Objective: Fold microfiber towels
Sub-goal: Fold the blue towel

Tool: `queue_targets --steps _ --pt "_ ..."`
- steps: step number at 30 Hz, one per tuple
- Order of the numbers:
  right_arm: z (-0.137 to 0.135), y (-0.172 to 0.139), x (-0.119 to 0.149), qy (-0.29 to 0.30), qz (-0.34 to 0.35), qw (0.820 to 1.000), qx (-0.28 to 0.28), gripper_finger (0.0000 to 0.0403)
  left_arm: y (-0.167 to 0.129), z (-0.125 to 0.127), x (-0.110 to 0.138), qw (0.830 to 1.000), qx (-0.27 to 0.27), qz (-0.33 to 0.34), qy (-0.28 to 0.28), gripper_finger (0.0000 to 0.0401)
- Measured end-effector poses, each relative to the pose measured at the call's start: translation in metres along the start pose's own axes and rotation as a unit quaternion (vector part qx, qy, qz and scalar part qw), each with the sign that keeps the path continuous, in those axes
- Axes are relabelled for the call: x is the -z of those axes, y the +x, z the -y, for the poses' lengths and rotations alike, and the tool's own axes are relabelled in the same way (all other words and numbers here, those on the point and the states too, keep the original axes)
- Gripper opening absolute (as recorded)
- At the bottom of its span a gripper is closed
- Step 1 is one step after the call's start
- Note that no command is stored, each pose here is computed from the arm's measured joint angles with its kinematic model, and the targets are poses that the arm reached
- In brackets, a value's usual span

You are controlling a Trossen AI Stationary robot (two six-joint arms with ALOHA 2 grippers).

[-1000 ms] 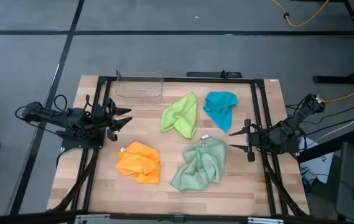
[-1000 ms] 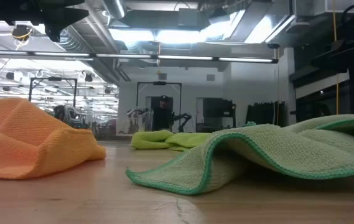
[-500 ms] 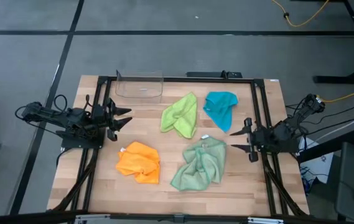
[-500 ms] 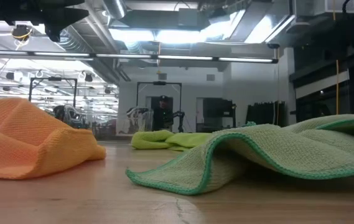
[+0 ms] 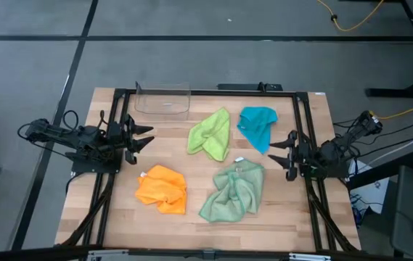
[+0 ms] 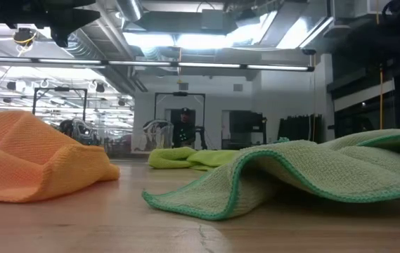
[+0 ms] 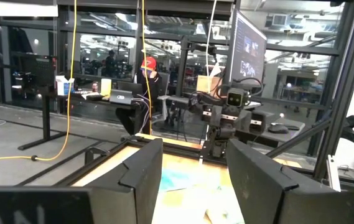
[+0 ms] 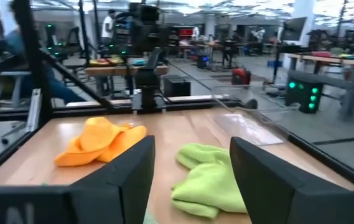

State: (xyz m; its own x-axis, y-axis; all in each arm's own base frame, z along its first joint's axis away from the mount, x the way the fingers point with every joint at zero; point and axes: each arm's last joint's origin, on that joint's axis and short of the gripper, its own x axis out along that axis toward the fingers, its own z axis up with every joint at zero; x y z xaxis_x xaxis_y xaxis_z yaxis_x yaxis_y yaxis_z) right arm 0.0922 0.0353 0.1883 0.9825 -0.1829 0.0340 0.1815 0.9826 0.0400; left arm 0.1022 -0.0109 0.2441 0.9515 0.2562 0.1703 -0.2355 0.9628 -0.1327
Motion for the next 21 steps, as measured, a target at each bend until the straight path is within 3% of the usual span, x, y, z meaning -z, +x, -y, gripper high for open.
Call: queue_targets --steps 8,13,21 --pt "0.005 0.003 -0.001 0.047 0.002 0.998 0.03 0.0211 0.0 0.0 0.0 1.0 0.0 0.0 0.0 0.0172" --pt "0.01 0.004 -0.017 0.058 0.024 0.997 0.054 0.0211 0.0 0.0 0.0 1.0 0.0 0.0 0.0 0.0172" --pt "0.015 0.016 -0.057 -0.021 0.051 0.992 0.113 0.0211 0.0 0.0 0.0 1.0 0.0 0.0 0.0 0.0172"
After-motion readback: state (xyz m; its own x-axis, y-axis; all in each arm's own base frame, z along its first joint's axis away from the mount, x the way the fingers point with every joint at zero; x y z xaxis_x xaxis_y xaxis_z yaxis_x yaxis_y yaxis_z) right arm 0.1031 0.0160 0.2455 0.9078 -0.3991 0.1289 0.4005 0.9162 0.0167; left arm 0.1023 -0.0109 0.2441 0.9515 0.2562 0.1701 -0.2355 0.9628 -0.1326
